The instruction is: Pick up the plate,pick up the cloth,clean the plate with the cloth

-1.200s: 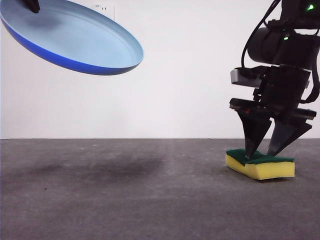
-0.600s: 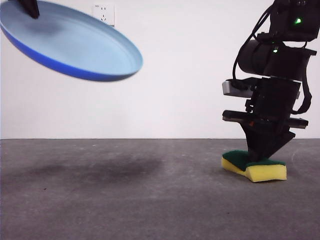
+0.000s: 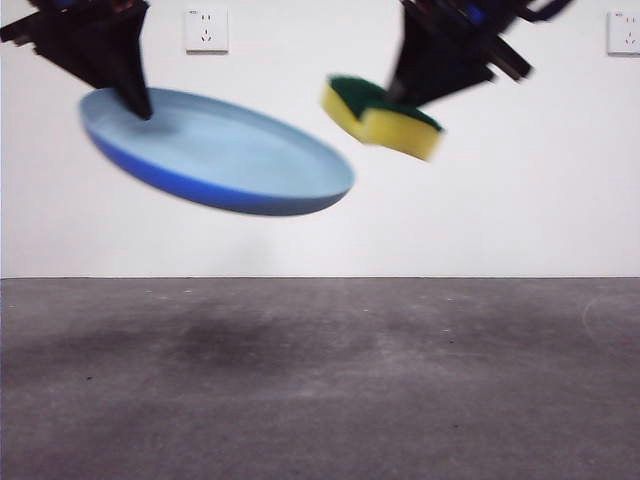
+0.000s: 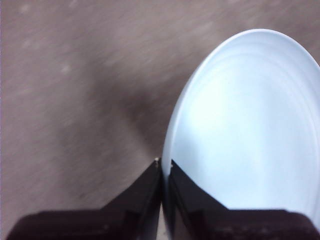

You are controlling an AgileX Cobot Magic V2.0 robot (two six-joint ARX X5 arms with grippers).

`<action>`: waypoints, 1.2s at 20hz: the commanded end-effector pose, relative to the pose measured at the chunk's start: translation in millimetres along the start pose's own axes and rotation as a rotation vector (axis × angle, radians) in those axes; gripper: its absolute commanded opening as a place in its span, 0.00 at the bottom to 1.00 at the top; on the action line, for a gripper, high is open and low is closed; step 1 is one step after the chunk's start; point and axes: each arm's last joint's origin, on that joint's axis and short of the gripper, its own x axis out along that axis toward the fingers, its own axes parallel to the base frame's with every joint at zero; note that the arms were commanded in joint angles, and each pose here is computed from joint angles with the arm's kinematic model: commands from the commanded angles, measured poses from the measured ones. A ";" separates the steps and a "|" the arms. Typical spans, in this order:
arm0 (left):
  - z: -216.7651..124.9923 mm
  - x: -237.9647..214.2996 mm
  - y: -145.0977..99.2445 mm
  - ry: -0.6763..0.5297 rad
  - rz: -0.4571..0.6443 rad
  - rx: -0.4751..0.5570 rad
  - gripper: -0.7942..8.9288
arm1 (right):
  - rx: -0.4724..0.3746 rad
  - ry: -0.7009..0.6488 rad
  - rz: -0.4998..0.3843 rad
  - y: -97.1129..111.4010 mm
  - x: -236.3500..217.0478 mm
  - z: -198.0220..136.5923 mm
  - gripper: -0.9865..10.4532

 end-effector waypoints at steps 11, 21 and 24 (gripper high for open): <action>4.8 0.5 -45.4 -0.071 -0.122 0.042 0.07 | -0.113 0.152 0.158 79.8 65.2 -27.7 0.07; -5.3 0.7 -45.1 0.033 -0.120 0.054 0.07 | -0.242 0.182 -0.555 56.5 40.0 -31.0 0.07; -5.9 0.6 -48.2 0.036 -0.130 0.062 0.07 | -0.178 0.033 -0.461 52.7 39.5 -14.6 0.07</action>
